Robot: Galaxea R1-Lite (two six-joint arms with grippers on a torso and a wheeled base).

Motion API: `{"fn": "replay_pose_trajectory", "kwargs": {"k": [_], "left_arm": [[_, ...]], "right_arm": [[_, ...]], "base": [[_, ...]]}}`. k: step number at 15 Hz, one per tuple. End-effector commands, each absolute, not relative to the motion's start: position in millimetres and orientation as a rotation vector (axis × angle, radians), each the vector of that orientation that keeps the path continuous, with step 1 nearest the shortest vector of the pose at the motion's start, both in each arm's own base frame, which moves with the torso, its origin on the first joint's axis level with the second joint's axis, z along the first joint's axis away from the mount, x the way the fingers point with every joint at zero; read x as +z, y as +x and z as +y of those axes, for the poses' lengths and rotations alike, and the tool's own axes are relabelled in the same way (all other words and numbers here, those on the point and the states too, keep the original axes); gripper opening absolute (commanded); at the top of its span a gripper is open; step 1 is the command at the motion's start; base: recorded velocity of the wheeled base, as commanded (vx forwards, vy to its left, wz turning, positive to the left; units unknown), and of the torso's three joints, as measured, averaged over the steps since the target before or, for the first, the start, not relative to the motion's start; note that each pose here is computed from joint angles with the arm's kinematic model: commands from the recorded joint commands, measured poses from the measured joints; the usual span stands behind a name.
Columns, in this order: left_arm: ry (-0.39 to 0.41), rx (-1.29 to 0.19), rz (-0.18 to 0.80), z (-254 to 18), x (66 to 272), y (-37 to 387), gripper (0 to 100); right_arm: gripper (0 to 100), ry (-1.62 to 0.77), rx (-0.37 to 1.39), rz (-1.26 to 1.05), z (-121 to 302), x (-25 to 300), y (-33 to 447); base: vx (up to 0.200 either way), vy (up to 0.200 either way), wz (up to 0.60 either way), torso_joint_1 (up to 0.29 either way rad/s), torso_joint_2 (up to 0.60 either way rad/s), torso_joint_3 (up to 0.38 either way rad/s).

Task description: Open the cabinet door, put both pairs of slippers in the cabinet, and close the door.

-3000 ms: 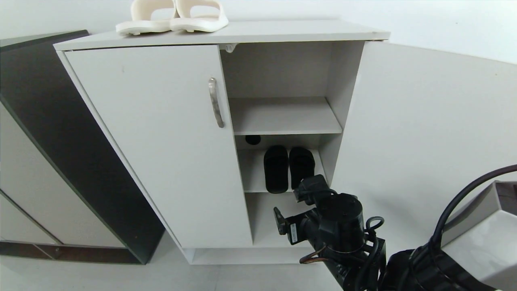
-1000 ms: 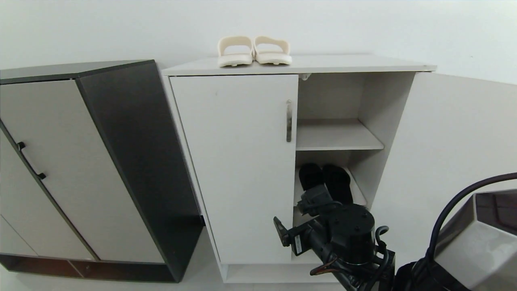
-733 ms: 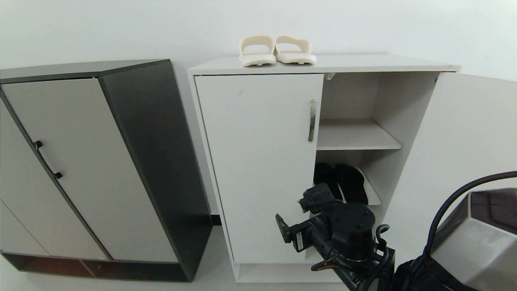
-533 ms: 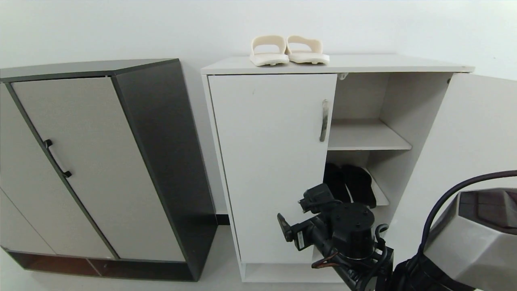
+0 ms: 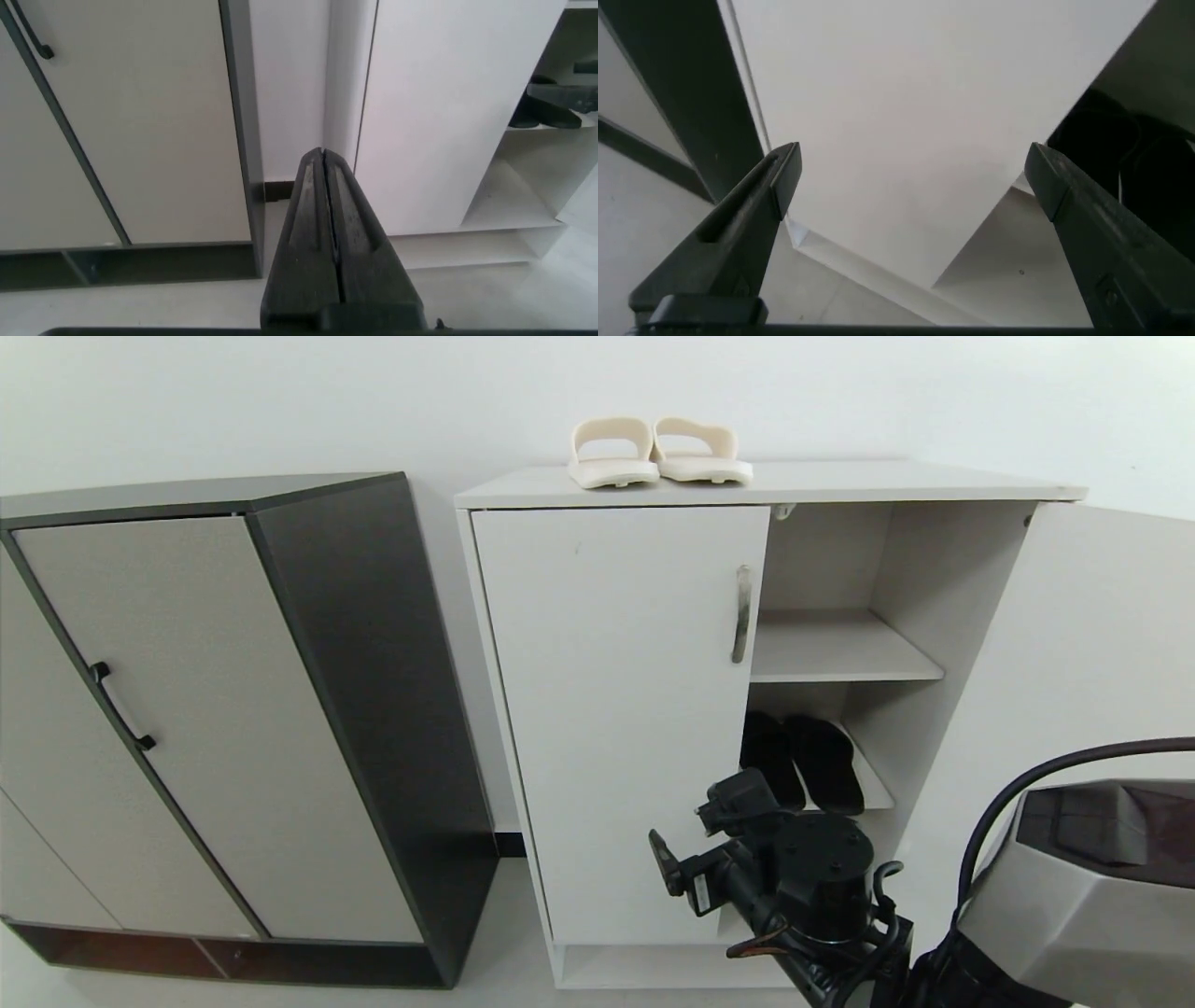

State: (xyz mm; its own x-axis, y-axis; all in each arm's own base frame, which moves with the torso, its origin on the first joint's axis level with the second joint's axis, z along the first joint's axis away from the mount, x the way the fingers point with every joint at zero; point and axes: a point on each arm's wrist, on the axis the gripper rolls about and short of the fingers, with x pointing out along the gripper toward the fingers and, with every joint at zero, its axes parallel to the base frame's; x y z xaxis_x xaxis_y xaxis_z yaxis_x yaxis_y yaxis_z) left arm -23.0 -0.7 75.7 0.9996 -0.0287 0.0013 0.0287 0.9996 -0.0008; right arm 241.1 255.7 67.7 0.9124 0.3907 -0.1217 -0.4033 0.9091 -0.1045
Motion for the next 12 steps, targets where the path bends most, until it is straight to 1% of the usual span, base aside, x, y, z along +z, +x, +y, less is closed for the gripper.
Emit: {"fn": "replay_pose_trajectory", "kwargs": {"k": [1,4,5,8,12], "left_arm": [[-0.002,-0.028,0.0,-0.7,75.7,-22.9,0],[-0.002,-0.028,0.0,-0.7,75.7,-22.9,0],[-0.002,-0.029,0.0,-0.7,75.7,-22.9,0],[-0.002,-0.028,0.0,-0.7,75.7,-22.9,0],[0.0,-0.029,0.0,-0.7,75.7,-22.9,0]], "right_arm": [[100,-0.137,0.41,0.111,256.3,62.4,242.1],[100,-0.139,0.41,0.113,256.7,61.4,242.4],[100,-0.14,0.409,0.114,256.4,61.1,242.3],[100,-0.139,0.41,0.113,256.7,61.4,242.4],[100,-0.14,0.41,0.114,256.7,61.2,242.4]], "base": [[0.0,0.0,0.0,0.0,0.0,0.0],[0.0,0.0,0.0,0.0,0.0,0.0],[0.0,0.0,0.0,0.002,-0.12,-0.129],[0.0,0.0,0.0,0.03,-0.21,-0.3],[0.0,0.0,0.0,0.067,-0.5,-0.342]]}}
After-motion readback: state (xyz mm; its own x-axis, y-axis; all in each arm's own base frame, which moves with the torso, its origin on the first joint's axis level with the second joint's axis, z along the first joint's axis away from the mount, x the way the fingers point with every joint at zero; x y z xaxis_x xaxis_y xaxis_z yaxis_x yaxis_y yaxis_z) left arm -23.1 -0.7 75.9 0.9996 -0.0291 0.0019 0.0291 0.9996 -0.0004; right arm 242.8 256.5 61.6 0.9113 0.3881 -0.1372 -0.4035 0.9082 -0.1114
